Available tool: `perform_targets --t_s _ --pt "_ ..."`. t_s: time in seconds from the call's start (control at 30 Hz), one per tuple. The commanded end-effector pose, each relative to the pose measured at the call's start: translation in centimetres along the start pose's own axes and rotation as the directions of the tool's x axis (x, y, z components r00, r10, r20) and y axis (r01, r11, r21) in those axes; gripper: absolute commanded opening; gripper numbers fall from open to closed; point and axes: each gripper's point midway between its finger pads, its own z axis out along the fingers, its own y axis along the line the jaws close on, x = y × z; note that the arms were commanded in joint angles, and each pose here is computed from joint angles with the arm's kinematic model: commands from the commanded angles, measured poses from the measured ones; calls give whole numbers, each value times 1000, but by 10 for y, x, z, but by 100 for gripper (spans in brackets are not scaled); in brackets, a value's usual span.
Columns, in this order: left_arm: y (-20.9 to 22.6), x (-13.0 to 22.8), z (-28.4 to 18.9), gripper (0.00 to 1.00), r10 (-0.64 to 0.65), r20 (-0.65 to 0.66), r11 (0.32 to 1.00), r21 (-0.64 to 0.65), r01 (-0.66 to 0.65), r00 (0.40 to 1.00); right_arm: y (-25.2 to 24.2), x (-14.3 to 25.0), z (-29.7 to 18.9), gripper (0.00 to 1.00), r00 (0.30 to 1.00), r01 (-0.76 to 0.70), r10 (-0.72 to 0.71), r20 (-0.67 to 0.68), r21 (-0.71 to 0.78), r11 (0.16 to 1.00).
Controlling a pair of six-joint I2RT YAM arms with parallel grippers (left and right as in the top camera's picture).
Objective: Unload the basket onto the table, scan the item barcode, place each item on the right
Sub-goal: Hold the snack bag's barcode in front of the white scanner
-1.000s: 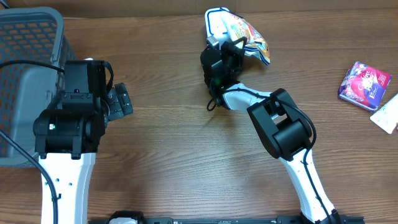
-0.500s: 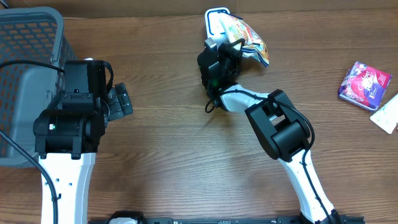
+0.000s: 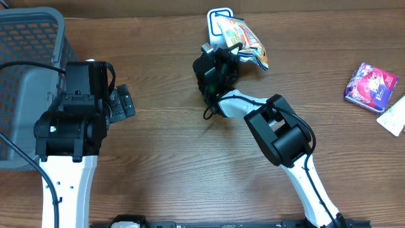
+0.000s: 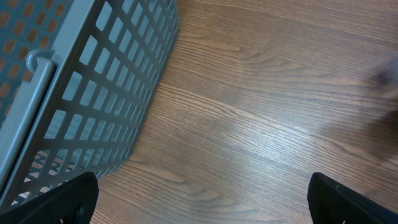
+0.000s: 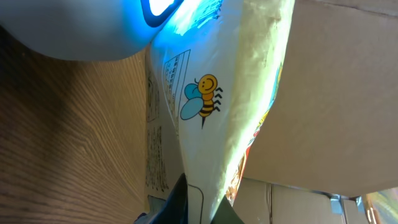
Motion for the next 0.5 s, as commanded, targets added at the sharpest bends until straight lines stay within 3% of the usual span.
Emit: perform_targets --t_s 0.0,0.47 --pt "3 0 -2 100 2 8 1000 -3 -2 1000 -15 -8 -8 4 999 -32 31 31 12 999" --pt "3 0 -2 100 2 8 1000 -3 -2 1000 -50 -1 -12 4 996 -84 83 29 34 996"
